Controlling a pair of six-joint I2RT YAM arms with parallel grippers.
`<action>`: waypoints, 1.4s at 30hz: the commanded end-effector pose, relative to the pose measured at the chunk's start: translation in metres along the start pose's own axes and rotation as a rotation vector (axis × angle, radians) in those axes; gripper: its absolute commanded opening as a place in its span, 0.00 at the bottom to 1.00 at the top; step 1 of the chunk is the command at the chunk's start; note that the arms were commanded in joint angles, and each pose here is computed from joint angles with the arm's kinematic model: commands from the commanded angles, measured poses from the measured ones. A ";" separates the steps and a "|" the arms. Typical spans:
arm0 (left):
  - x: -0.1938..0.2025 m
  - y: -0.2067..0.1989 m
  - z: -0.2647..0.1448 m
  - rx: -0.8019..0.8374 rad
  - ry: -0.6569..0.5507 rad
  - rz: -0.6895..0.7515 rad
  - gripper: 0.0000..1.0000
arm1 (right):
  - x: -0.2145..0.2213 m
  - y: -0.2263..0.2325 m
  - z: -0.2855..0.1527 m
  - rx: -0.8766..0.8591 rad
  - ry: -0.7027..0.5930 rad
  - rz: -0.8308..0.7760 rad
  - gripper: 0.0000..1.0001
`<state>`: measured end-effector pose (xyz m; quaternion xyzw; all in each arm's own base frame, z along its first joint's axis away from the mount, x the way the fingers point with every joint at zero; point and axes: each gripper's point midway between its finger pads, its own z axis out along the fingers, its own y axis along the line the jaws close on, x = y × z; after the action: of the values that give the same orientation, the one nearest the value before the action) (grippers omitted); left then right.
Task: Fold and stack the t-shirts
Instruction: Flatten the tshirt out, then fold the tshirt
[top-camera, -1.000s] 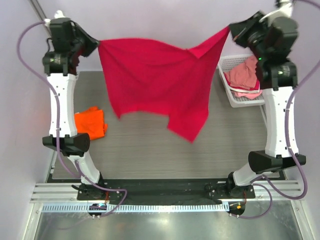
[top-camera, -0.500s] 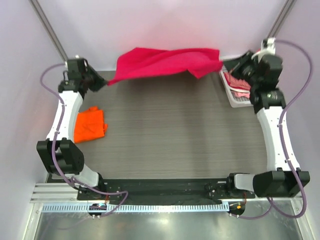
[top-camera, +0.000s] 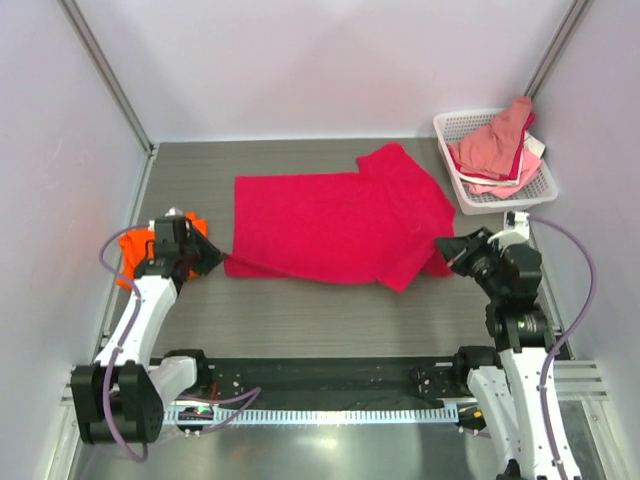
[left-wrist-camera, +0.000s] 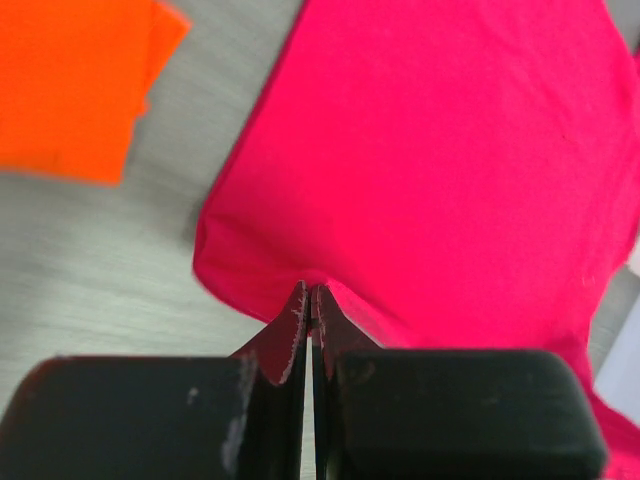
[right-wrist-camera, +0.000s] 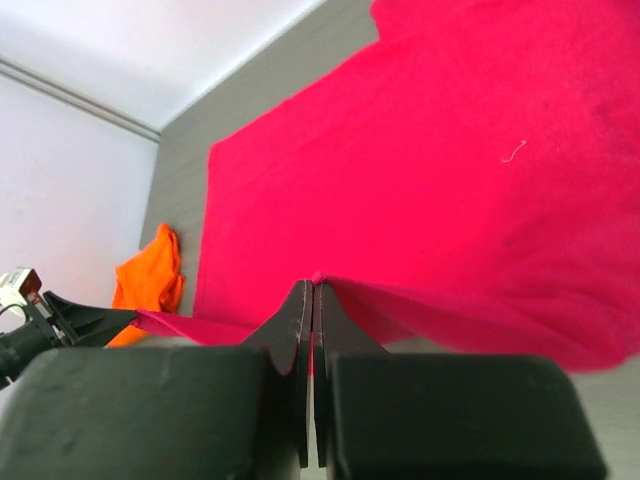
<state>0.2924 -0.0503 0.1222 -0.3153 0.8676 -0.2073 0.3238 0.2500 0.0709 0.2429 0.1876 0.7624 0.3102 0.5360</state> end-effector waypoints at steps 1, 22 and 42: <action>0.002 0.007 -0.002 0.028 -0.070 -0.002 0.00 | 0.037 -0.021 -0.009 0.036 0.072 0.056 0.01; -0.013 -0.006 0.032 0.012 -0.009 -0.027 0.00 | 0.008 -0.052 0.064 0.210 0.162 -0.022 0.01; -0.037 -0.015 0.047 -0.003 -0.067 -0.031 0.00 | -0.032 -0.048 0.134 0.214 0.205 -0.093 0.01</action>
<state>0.3286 -0.0464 0.0889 -0.3441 0.8668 -0.1958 0.3032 0.3698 0.0531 0.1734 0.1978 0.8658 0.2175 0.4049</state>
